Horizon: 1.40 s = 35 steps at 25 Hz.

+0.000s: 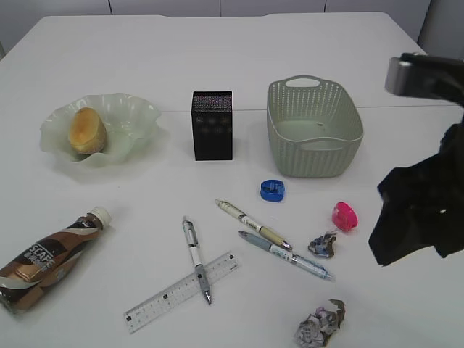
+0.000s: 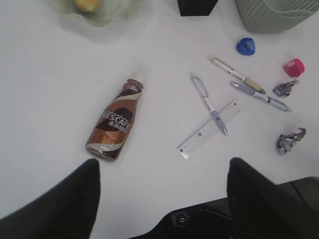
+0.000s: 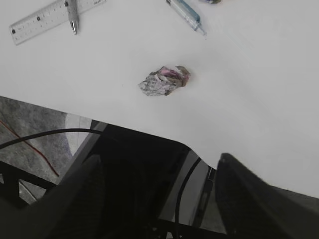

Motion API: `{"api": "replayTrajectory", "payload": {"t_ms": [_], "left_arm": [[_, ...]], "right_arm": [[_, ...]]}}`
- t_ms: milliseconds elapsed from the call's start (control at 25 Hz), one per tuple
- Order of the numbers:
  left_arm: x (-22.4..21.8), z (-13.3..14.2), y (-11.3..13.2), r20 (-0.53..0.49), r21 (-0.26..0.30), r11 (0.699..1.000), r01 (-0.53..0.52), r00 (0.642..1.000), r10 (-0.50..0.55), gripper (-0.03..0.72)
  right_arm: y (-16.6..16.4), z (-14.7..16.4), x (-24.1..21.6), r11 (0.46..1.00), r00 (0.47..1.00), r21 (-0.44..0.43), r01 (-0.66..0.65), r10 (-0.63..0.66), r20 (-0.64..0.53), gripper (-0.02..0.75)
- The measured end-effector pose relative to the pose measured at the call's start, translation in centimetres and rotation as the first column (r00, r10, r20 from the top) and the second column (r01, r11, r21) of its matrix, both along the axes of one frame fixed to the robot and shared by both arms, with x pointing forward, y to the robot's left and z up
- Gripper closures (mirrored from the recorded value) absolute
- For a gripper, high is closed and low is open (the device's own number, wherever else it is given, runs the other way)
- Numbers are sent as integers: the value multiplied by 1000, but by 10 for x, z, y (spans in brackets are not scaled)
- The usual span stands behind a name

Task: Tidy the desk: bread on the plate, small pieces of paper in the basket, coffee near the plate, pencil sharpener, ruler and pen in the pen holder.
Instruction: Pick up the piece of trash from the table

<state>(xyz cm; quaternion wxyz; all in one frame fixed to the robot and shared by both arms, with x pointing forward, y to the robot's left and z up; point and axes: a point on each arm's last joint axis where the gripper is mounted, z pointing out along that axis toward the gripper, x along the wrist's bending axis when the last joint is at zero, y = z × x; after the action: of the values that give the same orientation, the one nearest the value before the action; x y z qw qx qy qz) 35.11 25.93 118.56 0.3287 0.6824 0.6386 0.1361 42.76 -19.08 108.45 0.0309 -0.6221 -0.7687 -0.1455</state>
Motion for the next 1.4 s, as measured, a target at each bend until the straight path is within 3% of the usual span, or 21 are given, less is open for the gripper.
{"api": "replayTrajectory", "payload": {"t_ms": [320,560,840,1080,1400], "left_arm": [[-6,2,2,19,-5,1000,-1,1000,1,108],[-6,2,2,18,-8,1000,0,1000,0,108],[-6,2,2,17,-11,1000,0,1000,0,108],[-7,2,1,15,-20,1000,4,1000,-4,107],[-7,2,-1,10,-37,999,13,1000,-12,107]], "right_arm": [[28,-48,26,987,989,-129,-94,78,-122,159],[40,-91,49,975,976,-174,-142,108,-191,153],[49,-128,65,969,969,-190,-159,116,-220,153],[54,-144,74,968,973,-184,-169,133,-189,153],[56,-168,78,961,961,-203,-187,136,-239,153]]}}
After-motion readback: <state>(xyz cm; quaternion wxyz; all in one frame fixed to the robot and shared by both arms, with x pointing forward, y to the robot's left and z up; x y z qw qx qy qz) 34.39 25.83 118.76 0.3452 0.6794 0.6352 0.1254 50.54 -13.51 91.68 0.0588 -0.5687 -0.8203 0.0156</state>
